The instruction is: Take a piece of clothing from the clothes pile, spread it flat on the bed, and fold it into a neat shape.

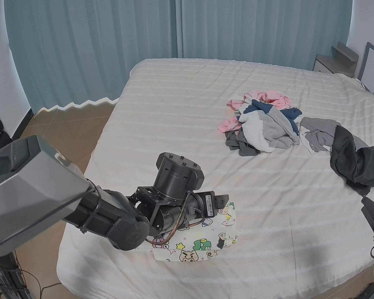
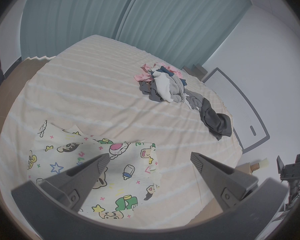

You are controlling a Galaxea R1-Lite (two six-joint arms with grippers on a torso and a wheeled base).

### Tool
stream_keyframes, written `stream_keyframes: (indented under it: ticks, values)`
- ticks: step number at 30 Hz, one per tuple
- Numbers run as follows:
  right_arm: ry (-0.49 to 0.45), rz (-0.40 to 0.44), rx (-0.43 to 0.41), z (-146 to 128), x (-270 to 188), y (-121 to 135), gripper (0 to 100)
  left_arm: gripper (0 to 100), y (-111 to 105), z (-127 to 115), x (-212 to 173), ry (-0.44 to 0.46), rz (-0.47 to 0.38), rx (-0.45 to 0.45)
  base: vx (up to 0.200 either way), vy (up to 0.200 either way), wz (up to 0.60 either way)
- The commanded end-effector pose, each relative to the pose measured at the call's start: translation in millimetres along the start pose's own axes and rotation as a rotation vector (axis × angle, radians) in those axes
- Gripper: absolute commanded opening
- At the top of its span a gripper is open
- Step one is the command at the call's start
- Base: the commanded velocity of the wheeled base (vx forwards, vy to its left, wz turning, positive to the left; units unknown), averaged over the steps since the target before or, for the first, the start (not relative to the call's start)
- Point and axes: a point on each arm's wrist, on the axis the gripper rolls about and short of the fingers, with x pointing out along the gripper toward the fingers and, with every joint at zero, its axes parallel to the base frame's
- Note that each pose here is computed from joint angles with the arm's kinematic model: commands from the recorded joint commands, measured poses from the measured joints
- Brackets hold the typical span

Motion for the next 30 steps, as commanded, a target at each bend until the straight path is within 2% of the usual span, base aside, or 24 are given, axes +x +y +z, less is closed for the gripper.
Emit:
stream_keyframes:
  ticks: [1, 4, 9, 10, 14, 15, 16, 18, 21, 25, 30]
  values:
    - [0.013, -0.011, 0.001, -4, -1, -3, 100, 100, 4, 4, -2, -0.015, 0.015, -0.007, 0.0, 0.0, 0.0]
    - [0.021, -0.003, 0.001, -4, -1, -3, 100, 100, 12, 14, -12, -0.043, 0.033, -0.026, 0.0, 0.0, 0.0]
    - [0.078, 0.016, 0.006, -5, 1, -3, 100, 100, 37, 14, -49, -0.03, 0.058, -0.059, 0.0, 0.0, 0.0]
    - [0.118, 0.026, 0.011, -1, 6, 1, 100, 100, 50, 13, -68, -0.018, 0.054, -0.117, 0.0, 0.0, 0.0]
    - [0.225, 0.042, 0.028, 13, 29, 15, 100, 100, 76, 6, -114, 0.001, 0.011, -0.345, 0.0, 0.0, 0.0]
    - [0.225, 0.042, 0.028, 13, 29, 15, 100, 100, 76, 6, -114, 0.001, 0.011, -0.345, 0.0, 0.0, 0.0]
    - [0.287, 0.045, 0.036, 20, 50, 25, 100, 100, 93, -7, -137, 0.019, 0.004, -0.408, 0.0, 0.0, 0.0]
    - [0.367, 0.038, 0.043, 19, 74, 31, 100, 100, 109, -17, -153, 0.014, -0.016, -0.443, 0.0, 0.0, 0.0]
    - [0.513, 0.001, 0.061, 2, 117, 35, 100, 100, 127, -31, -168, -0.016, -0.053, -0.472, 0.0, 0.0, 0.0]
    - [0.663, -0.057, 0.096, -35, 176, 37, 100, 100, 139, -46, -173, -0.041, -0.065, -0.493, 0.0, 0.0, 0.0]
    - [0.695, -0.12, 0.111, -70, 230, 26, 100, 100, 144, -54, -169, -0.023, -0.065, -0.545, 0.0, 0.0, 0.0]
